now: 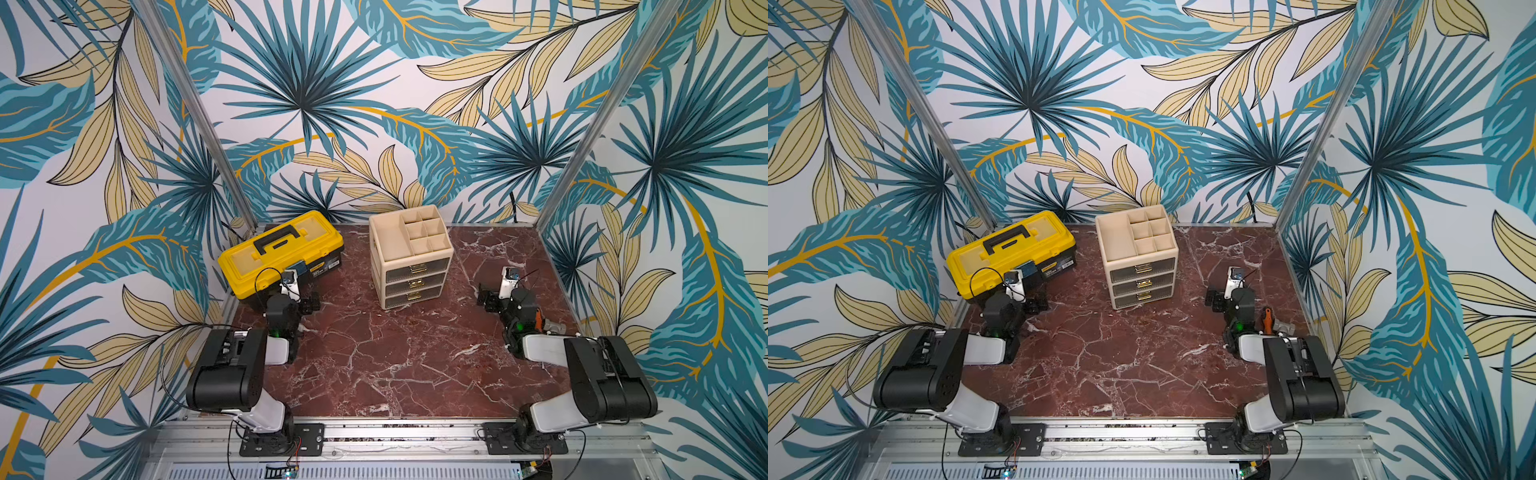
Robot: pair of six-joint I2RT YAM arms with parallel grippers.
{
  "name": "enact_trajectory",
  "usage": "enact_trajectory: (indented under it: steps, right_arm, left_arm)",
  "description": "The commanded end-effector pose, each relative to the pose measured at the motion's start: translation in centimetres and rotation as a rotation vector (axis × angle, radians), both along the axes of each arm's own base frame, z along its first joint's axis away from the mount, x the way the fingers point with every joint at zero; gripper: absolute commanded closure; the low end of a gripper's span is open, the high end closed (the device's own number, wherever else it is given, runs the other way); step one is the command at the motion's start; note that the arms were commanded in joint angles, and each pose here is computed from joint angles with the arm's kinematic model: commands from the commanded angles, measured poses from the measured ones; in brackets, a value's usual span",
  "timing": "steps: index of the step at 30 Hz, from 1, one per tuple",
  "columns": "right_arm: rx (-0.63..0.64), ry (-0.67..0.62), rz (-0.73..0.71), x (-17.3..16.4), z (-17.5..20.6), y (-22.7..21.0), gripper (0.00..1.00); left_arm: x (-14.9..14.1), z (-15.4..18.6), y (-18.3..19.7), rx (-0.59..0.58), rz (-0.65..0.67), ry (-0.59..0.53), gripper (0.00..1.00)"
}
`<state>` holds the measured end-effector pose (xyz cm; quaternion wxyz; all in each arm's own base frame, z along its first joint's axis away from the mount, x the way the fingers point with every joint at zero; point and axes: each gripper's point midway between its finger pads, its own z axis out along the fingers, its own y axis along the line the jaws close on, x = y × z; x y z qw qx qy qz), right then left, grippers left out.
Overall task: Take the mice out of the drawer
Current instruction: Open the drawer in the storage box.
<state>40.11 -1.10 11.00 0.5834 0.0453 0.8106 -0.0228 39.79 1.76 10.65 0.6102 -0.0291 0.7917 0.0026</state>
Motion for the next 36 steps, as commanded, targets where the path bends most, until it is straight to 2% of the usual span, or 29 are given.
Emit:
enact_trajectory:
  steps: [1,18,22,26,31,36]
  right_arm:
    - [-0.005,0.003,-0.004,0.1,-0.1,-0.1,0.0]
    - [-0.005,0.004,-0.004,0.0,-0.1,-0.1,0.01]
    - [-0.01,-0.006,-0.003,-0.1,0.4,-0.1,0.01]
    - [0.001,0.025,0.016,-0.7,2.6,0.3,0.0]
    - [0.15,0.034,0.082,-2.4,6.9,2.2,0.01]
    - [0.485,0.1,0.109,-4.0,10.3,4.9,0.0]
  left_arm:
    - [0.6,0.9,-0.2,0.008,-0.014,-0.028,0.0]
    - [0.4,1.3,-0.7,0.014,-0.043,-0.042,0.0]
    - [0.1,2.5,-0.8,0.024,-0.032,-0.055,0.0]
    - [-0.5,4.5,-1.7,0.064,-0.035,-0.049,0.0]
    - [-1.4,9.4,-4.0,-0.008,-0.07,-0.039,0.0]
    - [-2.8,15.2,-8.2,-0.098,-0.168,-0.04,0.0]
